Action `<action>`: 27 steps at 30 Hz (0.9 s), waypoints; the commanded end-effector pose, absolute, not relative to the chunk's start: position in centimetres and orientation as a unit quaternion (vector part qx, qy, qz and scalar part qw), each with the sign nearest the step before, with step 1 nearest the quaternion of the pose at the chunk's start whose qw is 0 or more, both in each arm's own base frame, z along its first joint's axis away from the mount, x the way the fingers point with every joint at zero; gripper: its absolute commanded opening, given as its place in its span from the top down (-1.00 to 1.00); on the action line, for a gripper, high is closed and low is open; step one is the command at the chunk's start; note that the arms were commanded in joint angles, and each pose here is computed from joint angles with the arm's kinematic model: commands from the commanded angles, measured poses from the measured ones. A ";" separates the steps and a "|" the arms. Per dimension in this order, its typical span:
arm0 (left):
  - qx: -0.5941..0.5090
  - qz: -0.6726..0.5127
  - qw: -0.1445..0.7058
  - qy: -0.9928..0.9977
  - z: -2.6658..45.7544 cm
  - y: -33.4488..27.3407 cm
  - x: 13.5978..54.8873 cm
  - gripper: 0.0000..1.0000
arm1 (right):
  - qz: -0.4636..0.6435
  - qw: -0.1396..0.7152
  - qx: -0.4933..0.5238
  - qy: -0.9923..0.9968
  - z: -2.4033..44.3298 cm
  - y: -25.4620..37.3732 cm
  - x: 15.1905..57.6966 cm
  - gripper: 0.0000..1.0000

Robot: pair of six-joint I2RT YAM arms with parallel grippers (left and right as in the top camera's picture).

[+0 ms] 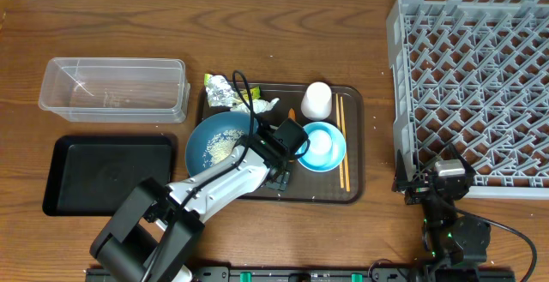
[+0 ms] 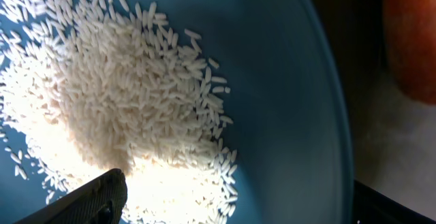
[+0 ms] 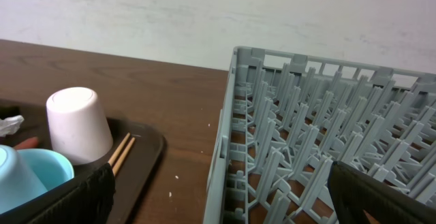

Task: Sort waste into correct bins and load items into the dishwasher rack
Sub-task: 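Grip the blue bowl rim with the left gripper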

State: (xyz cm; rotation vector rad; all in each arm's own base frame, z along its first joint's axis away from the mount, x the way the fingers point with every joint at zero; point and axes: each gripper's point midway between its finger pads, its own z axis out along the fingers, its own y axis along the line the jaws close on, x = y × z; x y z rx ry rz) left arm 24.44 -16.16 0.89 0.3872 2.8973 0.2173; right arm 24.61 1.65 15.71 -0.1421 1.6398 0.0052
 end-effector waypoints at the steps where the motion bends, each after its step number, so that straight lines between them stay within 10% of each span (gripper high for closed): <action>1: 0.137 0.083 0.114 0.980 1.1 -15.9 24.7 -0.81 | -0.006 0.681 -0.064 0.729 15.7 1.4 24.6 -0.98; 27: 0.134 0.078 0.120 0.981 1.9 -16.2 25.0 -0.03 | -0.006 0.681 -0.064 0.729 15.7 1.4 24.6 -0.98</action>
